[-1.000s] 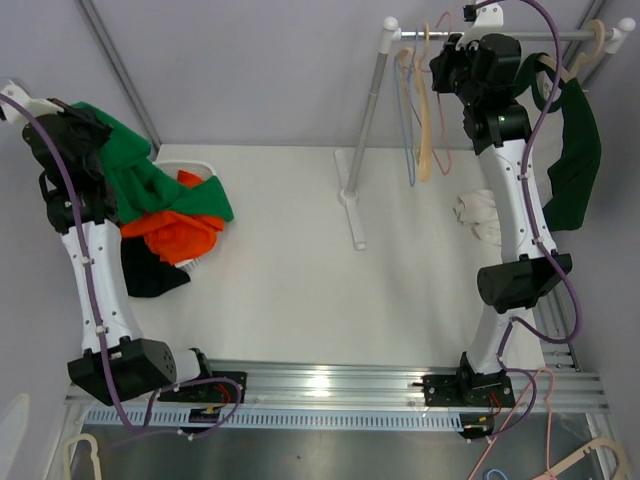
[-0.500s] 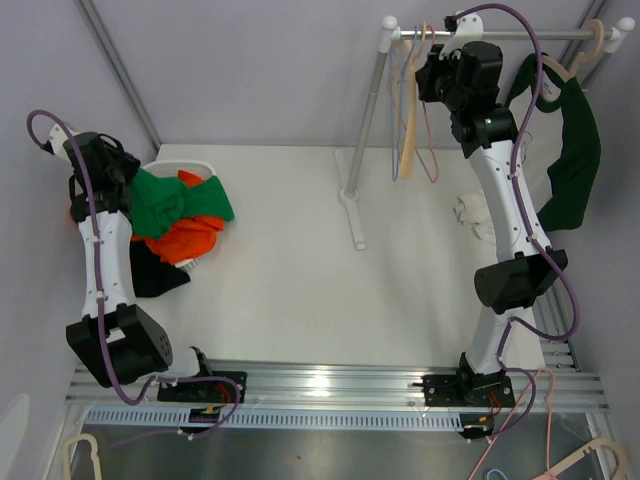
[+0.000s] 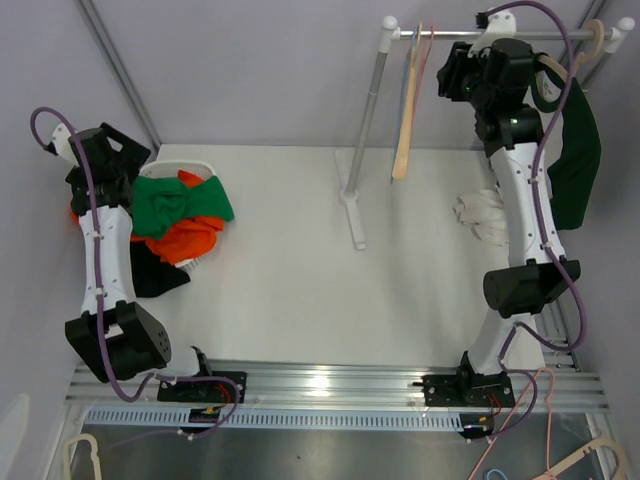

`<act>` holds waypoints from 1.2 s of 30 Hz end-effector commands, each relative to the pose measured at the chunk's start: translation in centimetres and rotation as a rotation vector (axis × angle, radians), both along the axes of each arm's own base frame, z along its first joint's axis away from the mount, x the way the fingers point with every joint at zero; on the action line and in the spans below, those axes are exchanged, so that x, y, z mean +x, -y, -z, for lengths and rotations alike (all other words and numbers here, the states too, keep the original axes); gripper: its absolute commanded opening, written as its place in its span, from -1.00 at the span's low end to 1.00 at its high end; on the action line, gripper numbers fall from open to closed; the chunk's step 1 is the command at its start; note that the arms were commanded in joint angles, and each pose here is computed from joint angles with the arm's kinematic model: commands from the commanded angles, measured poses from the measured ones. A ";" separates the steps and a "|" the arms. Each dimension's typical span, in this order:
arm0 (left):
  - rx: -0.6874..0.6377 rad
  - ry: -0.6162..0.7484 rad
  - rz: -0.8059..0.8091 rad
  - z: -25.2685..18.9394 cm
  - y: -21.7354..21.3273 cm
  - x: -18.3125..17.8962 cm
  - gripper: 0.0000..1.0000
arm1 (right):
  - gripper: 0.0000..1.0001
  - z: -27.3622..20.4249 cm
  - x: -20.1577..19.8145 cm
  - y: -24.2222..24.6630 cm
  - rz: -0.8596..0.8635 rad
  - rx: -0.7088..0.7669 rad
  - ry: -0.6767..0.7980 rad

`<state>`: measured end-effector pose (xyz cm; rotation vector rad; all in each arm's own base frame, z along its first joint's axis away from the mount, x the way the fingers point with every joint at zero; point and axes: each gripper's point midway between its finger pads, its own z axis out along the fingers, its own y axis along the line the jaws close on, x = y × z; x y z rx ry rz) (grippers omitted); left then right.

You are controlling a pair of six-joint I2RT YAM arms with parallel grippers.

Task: Remove the t-shirt from the hanger

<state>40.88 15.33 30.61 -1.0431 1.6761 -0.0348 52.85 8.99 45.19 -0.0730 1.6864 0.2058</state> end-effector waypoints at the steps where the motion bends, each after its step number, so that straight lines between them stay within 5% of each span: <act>1: 0.135 0.114 -0.013 -8.1 1.2 -1.2 0.99 | -0.05 -6.4 -4.0 3.6 0.060 0.032 0.116; 7: 0.195 0.201 0.002 -14.0 3.3 -2.4 0.99 | 0.12 -6.3 -5.8 9.5 0.240 -0.026 0.085; 12: 0.376 0.373 0.176 -19.8 11.0 -4.4 0.99 | 0.22 -6.7 -7.5 16.6 0.449 -0.037 0.047; 16: 0.342 0.555 0.512 -21.6 21.0 -5.7 0.99 | 0.32 -6.5 -8.3 20.1 0.575 -0.052 0.038; 24: 0.337 0.628 1.089 -19.7 36.7 -7.5 0.99 | 0.35 -4.5 -6.9 24.0 0.669 -0.066 0.021; 36: 0.308 0.536 1.265 -15.9 42.2 -7.8 0.99 | 0.33 0.4 -2.3 29.4 0.757 -0.123 -0.053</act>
